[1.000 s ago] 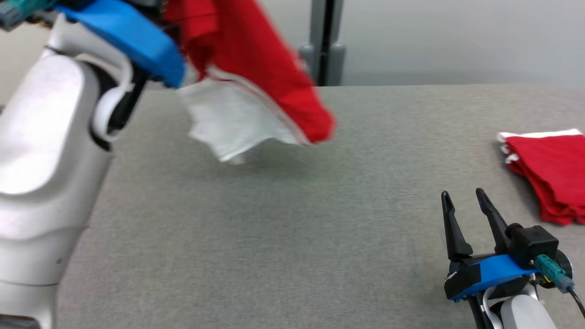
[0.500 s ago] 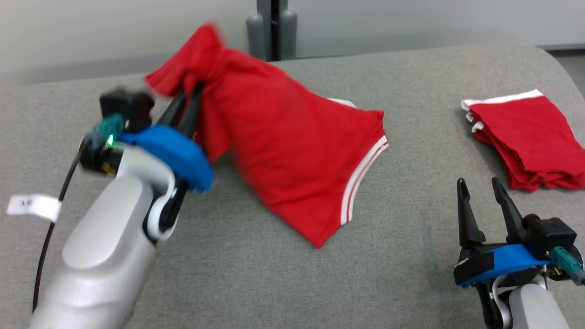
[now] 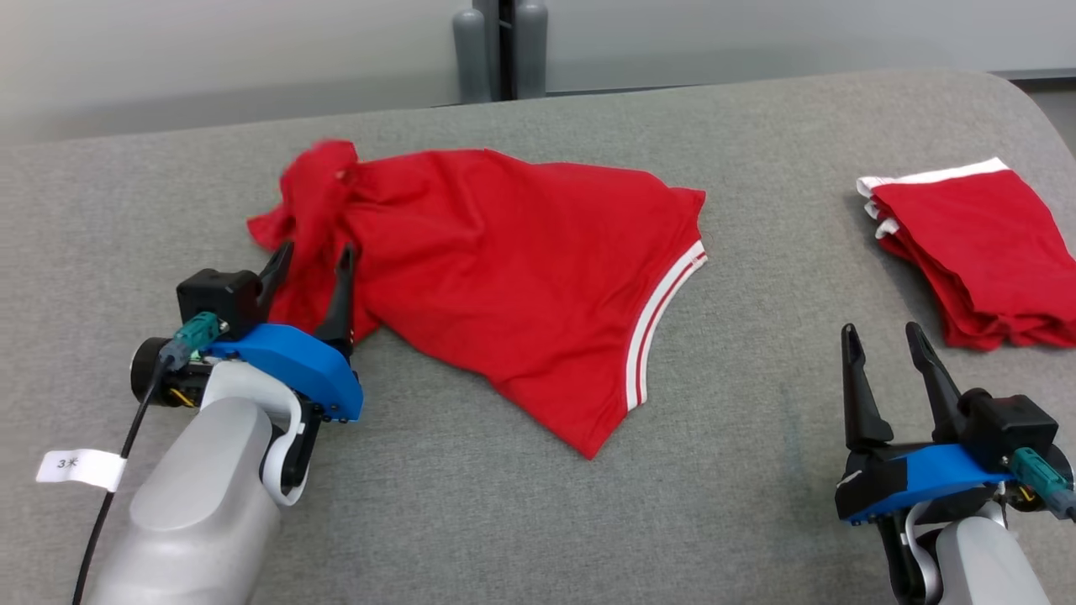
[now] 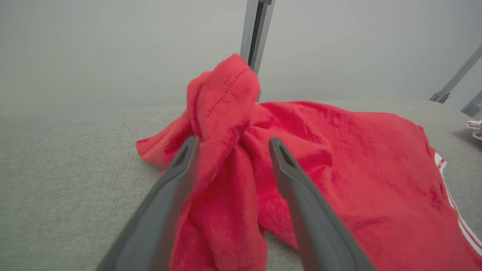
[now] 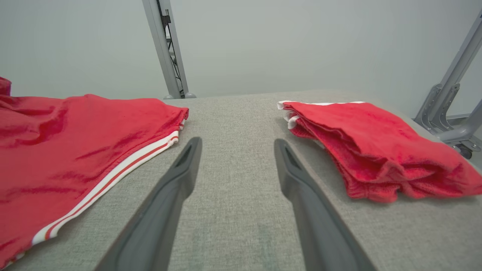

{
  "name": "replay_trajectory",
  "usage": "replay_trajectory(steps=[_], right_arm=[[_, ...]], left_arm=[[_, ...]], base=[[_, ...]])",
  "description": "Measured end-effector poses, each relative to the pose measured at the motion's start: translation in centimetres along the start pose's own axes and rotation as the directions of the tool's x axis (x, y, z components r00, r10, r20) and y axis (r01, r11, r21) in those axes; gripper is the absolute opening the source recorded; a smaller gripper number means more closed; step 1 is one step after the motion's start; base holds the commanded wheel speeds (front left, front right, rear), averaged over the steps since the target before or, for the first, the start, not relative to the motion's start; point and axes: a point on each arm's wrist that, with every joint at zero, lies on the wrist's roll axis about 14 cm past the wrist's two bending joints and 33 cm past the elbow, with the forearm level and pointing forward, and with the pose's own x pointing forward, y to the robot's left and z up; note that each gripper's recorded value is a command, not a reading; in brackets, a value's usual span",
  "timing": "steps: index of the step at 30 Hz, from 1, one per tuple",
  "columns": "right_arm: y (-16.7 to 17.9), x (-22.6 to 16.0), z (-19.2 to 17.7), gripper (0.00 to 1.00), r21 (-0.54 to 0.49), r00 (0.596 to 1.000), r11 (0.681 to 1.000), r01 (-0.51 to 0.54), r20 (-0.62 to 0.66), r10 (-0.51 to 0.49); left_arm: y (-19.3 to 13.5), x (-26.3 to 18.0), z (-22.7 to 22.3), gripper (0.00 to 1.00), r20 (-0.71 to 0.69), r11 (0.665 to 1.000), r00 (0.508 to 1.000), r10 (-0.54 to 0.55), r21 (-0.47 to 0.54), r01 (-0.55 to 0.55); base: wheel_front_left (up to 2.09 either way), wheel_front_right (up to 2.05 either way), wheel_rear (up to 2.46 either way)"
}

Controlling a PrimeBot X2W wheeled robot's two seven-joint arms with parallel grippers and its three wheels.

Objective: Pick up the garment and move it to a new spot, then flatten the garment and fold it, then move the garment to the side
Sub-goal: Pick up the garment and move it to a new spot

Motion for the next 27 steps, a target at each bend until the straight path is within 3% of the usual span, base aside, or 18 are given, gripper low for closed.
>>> replay_trajectory(steps=[11,27], right_arm=[[2.1,0.1,2.8,1.00,-0.038,0.995,0.997,-0.062,0.077,0.065],[4.6,-3.9,0.8,1.00,-0.005,0.989,0.990,-0.144,0.026,0.144]], left_arm=[[0.7,-4.6,5.1,1.00,0.190,0.995,0.980,0.066,0.057,-0.078],[1.0,-14.8,-0.4,1.00,0.175,0.967,0.951,0.256,-0.034,-0.254]], base=[[0.00,0.00,0.00],[0.00,0.00,0.00]])
